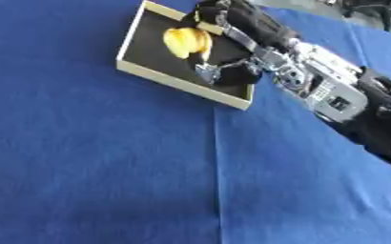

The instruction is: Pick up objects on the table and place them in the box.

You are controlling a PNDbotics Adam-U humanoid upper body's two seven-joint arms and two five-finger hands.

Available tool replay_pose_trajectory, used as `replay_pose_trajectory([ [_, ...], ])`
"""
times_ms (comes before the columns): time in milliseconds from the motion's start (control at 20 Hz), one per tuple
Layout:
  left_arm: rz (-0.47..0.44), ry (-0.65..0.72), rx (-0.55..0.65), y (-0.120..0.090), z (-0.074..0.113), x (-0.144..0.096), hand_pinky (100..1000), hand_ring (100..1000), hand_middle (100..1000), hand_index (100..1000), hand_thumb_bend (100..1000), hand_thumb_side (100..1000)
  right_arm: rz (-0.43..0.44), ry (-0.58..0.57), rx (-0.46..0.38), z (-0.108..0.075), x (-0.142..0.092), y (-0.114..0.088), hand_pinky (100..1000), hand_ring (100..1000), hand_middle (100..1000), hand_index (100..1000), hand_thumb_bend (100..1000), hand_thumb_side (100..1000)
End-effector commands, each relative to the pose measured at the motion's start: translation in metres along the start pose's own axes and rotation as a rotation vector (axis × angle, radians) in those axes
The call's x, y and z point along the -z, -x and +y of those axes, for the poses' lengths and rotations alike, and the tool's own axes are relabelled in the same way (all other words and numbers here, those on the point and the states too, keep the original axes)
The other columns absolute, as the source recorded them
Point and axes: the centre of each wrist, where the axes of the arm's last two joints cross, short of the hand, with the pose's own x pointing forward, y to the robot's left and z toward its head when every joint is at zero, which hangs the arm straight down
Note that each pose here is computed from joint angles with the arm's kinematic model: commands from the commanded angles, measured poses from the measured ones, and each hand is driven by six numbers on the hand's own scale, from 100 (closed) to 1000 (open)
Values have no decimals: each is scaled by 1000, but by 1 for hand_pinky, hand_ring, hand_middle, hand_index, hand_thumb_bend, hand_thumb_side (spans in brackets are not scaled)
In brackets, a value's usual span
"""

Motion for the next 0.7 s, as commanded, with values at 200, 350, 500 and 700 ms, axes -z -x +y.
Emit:
replay_pose_trajectory([
  [200,-17,-2,6,-4,4,4,943,744,729,882,100,574,73,-40,-112,-5,0,0,818,875,854,897,216,100],
  [350,-15,-2,5,-4,3,3,944,743,728,882,100,574,138,-45,-172,-3,0,0,849,921,897,922,225,214],
  [500,-9,2,-1,-4,2,2,946,742,728,882,100,573,185,-50,-223,-2,0,-1,892,973,911,937,280,283],
  [700,-7,7,-5,-4,1,2,945,742,727,882,100,573,223,-63,-266,-4,0,-1,900,982,920,938,330,277],
])
